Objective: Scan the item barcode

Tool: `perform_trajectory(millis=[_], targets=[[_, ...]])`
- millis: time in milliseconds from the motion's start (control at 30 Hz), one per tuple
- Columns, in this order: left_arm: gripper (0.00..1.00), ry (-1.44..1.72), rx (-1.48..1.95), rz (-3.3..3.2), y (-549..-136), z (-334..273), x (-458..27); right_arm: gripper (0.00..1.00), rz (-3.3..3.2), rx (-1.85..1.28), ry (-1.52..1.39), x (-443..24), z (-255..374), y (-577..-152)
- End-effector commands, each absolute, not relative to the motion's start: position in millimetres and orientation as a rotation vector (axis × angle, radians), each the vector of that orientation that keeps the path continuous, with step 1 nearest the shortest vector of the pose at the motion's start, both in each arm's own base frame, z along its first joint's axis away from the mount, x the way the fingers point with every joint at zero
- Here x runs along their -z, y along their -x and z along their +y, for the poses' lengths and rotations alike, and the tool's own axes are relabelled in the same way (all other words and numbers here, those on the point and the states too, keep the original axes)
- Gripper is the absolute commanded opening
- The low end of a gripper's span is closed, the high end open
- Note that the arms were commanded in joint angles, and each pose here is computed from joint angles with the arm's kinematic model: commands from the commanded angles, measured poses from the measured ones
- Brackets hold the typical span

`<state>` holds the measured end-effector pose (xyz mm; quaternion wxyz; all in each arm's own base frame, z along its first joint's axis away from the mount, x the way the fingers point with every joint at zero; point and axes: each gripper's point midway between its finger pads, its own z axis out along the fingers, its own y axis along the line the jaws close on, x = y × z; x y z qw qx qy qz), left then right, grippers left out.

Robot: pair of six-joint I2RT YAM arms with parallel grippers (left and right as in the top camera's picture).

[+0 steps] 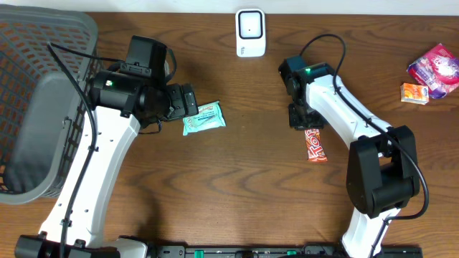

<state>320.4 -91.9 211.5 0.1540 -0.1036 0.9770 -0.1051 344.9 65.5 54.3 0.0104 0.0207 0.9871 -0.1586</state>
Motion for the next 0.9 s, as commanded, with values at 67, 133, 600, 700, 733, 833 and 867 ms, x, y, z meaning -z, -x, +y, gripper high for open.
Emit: perform_trajectory(millis=[67, 133, 600, 700, 733, 833, 867], targets=[[0.98, 0.298, 0.288, 2.796, -321.4, -89.8, -212.7, 0.06, 3.163, 0.455, -0.078, -38.6, 65.8, -325.0], [0.98, 0.298, 0.288, 2.796, -321.4, -89.8, -212.7, 0.07, 3.198, 0.44, -0.077, -30.8, 66.7, -315.2], [0.98, 0.298, 0.288, 2.796, -321.4, -89.8, -212.7, 0.13, 3.13, -0.093, -0.114, 8.9, 123.5, -333.8], [0.98, 0.298, 0.288, 2.796, -321.4, -89.8, -212.7, 0.13, 3.08, -0.33, -0.098, 1.4, 152.0, -348.2], [0.98, 0.298, 0.288, 2.796, -321.4, -89.8, -212.7, 0.14, 3.077, -0.345, -0.097, -2.4, 154.1, -350.6], [0.98, 0.298, 0.288, 2.796, -321.3, -89.8, -212.7, 0.17, 3.072, -0.339, -0.079, -14.6, 153.1, -357.5], [0.98, 0.298, 0.288, 2.796, -321.4, -89.8, -212.7, 0.18, 3.079, -0.335, -0.076, -19.4, 152.0, -358.3]])
